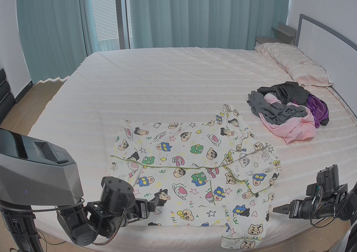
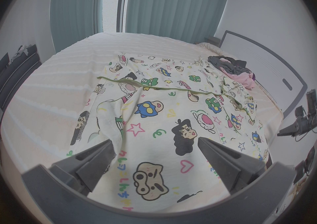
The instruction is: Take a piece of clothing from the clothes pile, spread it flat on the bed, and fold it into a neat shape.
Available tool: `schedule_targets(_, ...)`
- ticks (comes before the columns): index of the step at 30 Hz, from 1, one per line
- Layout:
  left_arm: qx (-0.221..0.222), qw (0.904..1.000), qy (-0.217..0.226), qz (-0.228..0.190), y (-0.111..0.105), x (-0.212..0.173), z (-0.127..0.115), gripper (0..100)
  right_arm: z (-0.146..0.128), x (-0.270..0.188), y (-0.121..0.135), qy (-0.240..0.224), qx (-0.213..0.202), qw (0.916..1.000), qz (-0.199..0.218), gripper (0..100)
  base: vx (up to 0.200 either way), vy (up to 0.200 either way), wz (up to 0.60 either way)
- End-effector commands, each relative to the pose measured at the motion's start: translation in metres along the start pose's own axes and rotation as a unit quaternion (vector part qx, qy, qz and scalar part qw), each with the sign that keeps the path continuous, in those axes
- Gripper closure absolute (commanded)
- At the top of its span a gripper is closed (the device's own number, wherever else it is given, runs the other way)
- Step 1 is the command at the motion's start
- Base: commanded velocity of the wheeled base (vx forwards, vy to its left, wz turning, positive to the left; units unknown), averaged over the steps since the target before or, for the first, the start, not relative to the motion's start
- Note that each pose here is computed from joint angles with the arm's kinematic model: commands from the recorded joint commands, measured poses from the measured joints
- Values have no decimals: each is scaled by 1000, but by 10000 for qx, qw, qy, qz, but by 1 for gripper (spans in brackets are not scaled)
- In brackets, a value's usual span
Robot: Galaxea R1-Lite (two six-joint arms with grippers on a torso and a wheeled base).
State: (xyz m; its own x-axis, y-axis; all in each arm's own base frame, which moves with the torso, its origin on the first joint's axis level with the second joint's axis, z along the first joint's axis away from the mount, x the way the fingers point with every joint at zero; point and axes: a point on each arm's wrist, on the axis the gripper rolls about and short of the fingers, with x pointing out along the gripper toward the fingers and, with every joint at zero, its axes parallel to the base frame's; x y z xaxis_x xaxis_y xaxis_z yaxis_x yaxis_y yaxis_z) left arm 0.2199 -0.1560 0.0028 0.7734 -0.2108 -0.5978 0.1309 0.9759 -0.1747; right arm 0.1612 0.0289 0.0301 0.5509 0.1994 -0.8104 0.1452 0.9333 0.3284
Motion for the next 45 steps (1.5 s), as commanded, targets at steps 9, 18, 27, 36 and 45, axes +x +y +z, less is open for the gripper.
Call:
schedule_targets(9,628,9975,252,221,-4,-21,-23,0,0,0,0,7,-5,10000,-1,0,0,0,0)
schedule_targets(18,740,9947,23,711,-3,-26,-25,0,0,0,0,7,-5,10000,-1,0,0,0,0)
schedule_targets(27,290,9955,-383,813,7,-32,0,0,-1,0,0,2,-12,10000,6,0,0,0,0)
schedule_targets(36,-295,9902,-660,1192,31,-32,19,0,0,-1,1,-9,-20,10000,16,0,0,0,0)
schedule_targets(45,-2098,9713,-803,779,62,-26,45,0,-1,0,1,18,-24,10000,17,0,0,0,0)
